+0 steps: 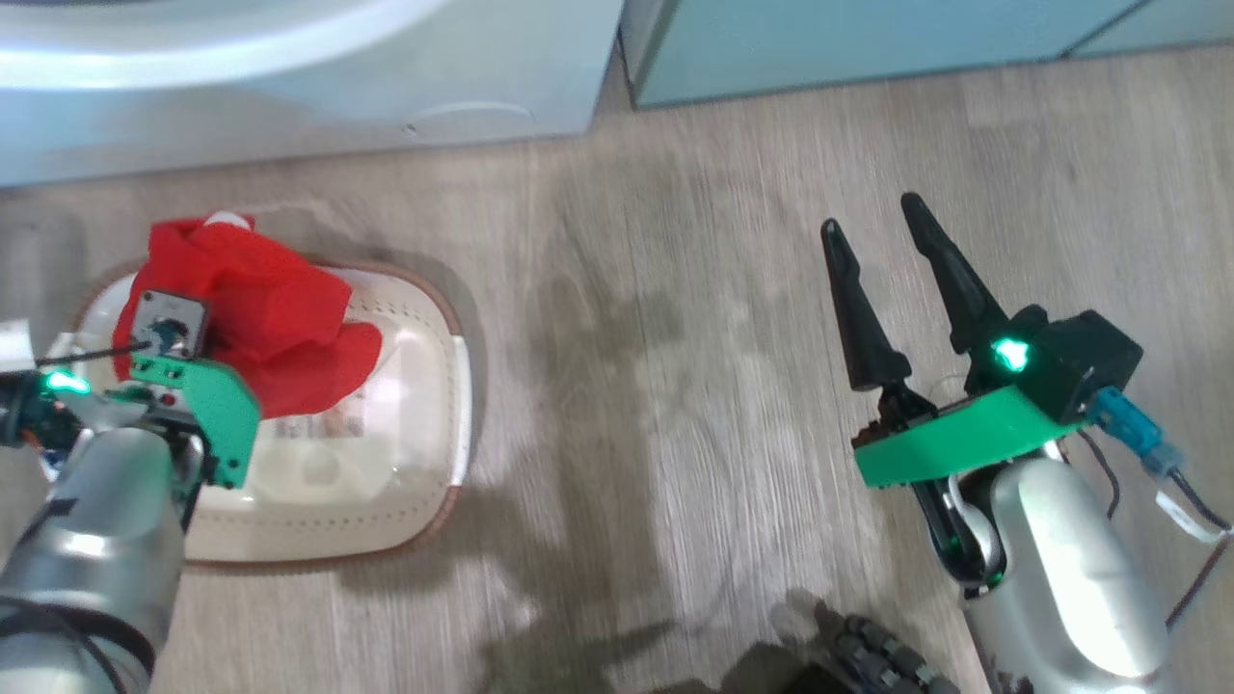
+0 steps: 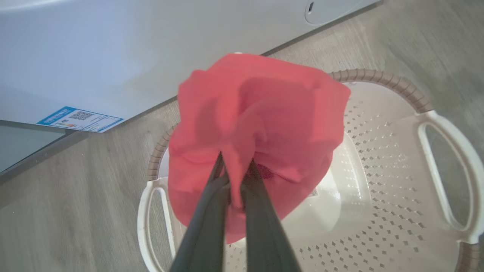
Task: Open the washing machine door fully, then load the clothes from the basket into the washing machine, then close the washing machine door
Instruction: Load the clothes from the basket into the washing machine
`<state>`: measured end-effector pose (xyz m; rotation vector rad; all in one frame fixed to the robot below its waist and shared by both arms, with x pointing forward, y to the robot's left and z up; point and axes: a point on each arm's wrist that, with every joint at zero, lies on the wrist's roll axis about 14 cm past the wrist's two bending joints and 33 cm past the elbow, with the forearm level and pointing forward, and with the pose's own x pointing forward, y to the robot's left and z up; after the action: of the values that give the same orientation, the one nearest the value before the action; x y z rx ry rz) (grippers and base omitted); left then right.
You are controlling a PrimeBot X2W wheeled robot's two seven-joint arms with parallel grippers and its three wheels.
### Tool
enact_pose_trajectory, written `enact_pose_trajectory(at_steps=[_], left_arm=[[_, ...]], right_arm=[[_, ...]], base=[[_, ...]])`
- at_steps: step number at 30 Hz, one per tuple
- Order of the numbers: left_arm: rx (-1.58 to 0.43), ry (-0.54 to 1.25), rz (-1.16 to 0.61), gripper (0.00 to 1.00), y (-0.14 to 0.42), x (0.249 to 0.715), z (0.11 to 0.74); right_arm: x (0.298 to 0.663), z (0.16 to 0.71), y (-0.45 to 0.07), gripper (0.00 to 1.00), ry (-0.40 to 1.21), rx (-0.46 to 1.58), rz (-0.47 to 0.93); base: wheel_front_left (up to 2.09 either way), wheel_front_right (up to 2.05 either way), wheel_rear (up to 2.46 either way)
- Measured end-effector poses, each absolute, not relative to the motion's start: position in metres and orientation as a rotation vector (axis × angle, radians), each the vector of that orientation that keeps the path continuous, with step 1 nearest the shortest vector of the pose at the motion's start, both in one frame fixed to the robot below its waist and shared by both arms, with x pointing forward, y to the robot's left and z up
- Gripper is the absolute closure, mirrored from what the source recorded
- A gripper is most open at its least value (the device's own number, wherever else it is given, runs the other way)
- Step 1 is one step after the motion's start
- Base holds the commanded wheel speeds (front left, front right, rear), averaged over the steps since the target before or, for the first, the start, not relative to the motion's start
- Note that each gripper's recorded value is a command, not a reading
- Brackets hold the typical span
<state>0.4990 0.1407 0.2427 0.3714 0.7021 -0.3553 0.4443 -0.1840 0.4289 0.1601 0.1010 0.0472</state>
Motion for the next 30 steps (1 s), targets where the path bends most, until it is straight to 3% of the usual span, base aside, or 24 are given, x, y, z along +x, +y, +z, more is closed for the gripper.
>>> enact_pose_trajectory(at_steps=[16,30], left_arm=[[0.202,0.255,-0.256,1.0,0.133,0.517,0.394],[0.005,-0.061,-0.229,1.0,0.12,0.479,0.506]], right_arm=[[0.418,0.471,-0.169,0.0,0.014,0.168,0.086],[0.385,0.497,-0.17,0.0,-0.045,0.173,0.081]], base=[[0.0,0.0,0.0],[0.0,0.0,0.0]])
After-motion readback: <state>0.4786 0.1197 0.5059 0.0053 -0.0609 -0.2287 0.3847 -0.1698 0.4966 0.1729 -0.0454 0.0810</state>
